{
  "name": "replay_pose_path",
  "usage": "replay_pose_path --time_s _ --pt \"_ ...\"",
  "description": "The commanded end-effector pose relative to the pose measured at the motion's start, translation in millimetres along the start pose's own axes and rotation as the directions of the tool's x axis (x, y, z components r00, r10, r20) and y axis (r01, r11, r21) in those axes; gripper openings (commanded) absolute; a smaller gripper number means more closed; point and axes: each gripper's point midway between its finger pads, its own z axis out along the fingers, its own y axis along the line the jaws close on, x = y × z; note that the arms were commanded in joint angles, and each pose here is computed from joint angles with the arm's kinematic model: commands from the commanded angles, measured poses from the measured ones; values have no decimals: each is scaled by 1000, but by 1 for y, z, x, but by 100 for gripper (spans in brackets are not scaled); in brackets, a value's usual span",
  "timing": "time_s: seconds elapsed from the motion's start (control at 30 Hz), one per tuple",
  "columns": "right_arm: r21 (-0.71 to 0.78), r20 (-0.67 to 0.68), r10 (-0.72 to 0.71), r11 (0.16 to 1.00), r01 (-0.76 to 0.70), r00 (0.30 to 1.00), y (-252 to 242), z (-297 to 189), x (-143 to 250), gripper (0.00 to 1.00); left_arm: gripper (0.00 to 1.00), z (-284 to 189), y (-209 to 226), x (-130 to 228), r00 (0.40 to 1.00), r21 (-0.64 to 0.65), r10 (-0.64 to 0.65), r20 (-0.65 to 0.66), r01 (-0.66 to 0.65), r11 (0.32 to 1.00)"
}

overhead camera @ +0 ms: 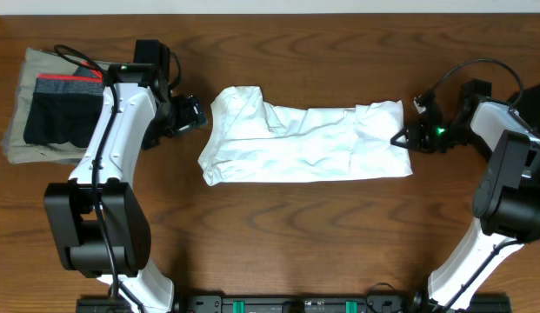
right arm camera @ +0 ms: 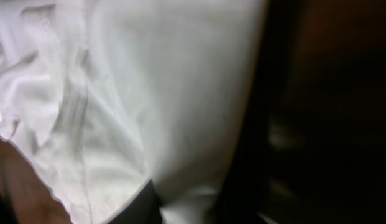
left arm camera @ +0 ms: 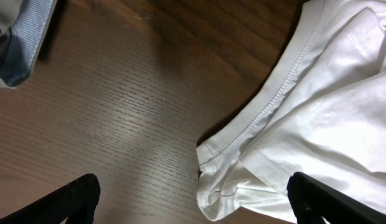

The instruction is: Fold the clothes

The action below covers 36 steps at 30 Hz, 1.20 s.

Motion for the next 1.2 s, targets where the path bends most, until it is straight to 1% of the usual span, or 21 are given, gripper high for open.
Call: replay_pose_path --time_s 0.0,0.03,0.07,0.3,0.43,0.57,0.67,0.83,0.93,1.17 --pt "114 -73 67 992 -59 995 -26 17 20 7 98 -6 0 -3 1000 2 12 18 -12 1000" --pt "156 -70 86 985 -74 994 -34 16 19 3 98 -6 0 -3 1000 2 12 18 -12 1000" --pt "195 -70 100 977 -85 993 -40 14 19 1 98 -6 0 -3 1000 2 12 18 -12 1000" --pt "375 -104 139 922 -90 985 -63 -9 19 1 98 -6 0 -3 1000 2 12 18 -12 1000" --pt "495 -112 178 863 -100 978 -74 -33 13 1 98 -6 0 -3 1000 3 12 18 -12 1000" --pt "564 -113 192 820 -97 975 -73 -57 3 1 98 -6 0 -3 1000 3 13 18 -13 1000" --pt "605 -115 194 791 -86 974 -67 -70 -4 1 98 -6 0 -3 1000 3 12 18 -12 1000" --pt "660 -150 159 751 -21 976 -49 -77 -14 2 98 -6 0 -3 1000 3 12 18 -12 1000" --pt "661 -182 116 750 34 976 -30 -68 -18 2 98 -6 0 -4 1000 3 12 19 -12 1000" --pt "705 -249 32 691 159 968 11 -42 -18 2 98 -6 0 -3 1000 3 12 18 -12 1000"
